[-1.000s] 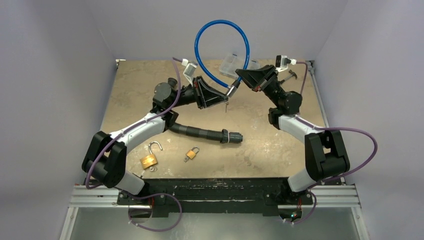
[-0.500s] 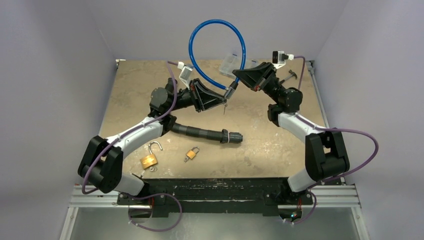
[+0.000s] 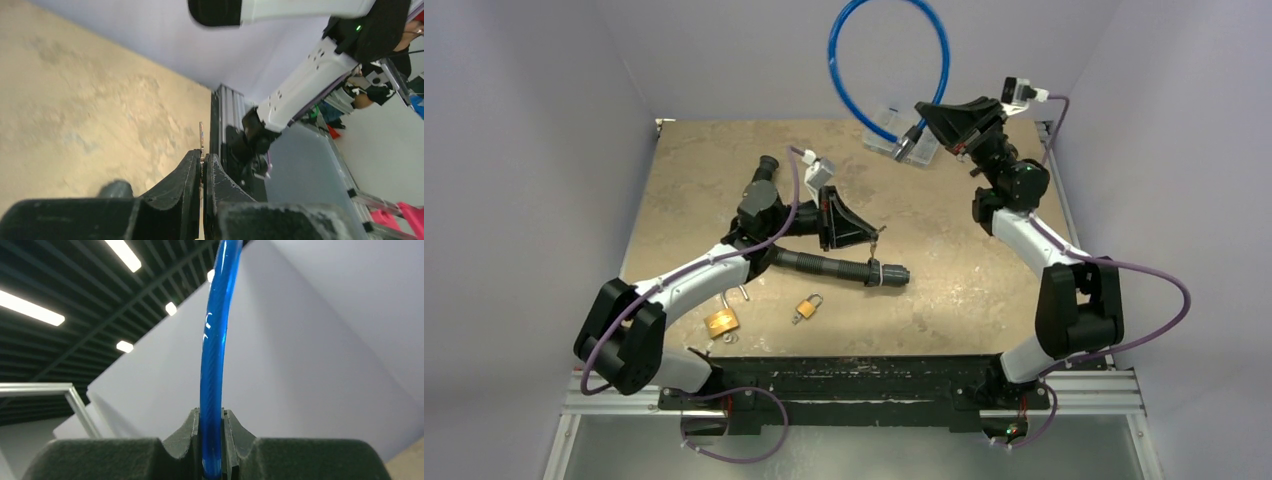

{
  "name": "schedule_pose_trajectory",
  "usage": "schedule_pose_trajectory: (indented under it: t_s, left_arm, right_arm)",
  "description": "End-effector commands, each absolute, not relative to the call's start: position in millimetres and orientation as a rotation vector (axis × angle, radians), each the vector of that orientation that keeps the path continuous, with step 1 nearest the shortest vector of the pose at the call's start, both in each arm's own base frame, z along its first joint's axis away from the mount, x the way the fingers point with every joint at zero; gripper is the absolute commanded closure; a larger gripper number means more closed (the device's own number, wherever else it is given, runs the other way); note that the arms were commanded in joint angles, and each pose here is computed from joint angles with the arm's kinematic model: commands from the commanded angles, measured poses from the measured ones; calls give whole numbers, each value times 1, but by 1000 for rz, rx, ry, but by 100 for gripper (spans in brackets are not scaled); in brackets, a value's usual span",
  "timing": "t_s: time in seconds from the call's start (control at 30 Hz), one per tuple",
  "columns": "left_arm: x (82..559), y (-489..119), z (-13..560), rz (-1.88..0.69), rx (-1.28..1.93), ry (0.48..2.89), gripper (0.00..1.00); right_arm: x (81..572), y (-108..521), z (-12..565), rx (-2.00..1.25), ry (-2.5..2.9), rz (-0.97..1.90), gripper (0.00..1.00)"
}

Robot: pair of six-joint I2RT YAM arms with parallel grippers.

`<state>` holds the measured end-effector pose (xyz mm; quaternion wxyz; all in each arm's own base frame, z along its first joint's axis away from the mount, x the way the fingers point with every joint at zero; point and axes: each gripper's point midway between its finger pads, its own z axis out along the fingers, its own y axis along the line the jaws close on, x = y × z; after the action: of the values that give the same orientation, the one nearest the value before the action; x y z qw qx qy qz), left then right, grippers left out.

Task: Lock with the key
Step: Place the lock at the center of the board.

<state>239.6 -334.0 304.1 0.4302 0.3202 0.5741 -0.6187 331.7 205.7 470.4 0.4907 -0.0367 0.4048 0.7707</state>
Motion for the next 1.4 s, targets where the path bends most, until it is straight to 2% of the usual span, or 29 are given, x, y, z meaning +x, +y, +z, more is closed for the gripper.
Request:
schedule_pose_trajectory:
  t_s: [0.0, 0.43, 0.8, 0.97, 1.37]
  left_arm:
    - [224, -334, 273, -1568, 893, 1520, 100]
    - [242, -326, 281, -1498, 879, 1537, 100]
    - [294, -250, 320, -1364, 619, 1494, 100]
    - [323, -218, 341, -1267, 470, 1471, 100]
    - [358, -203, 322, -1131, 350, 1583, 100]
  right_arm:
    - [277, 170, 541, -232, 571, 1804, 100]
    - [313, 168, 505, -183, 747, 1668, 100]
    - [401, 189, 402, -80, 1133, 1449, 100]
    - [433, 218, 348, -12, 1302, 1428, 100]
    - [484, 264, 239, 214, 1546, 1384, 100]
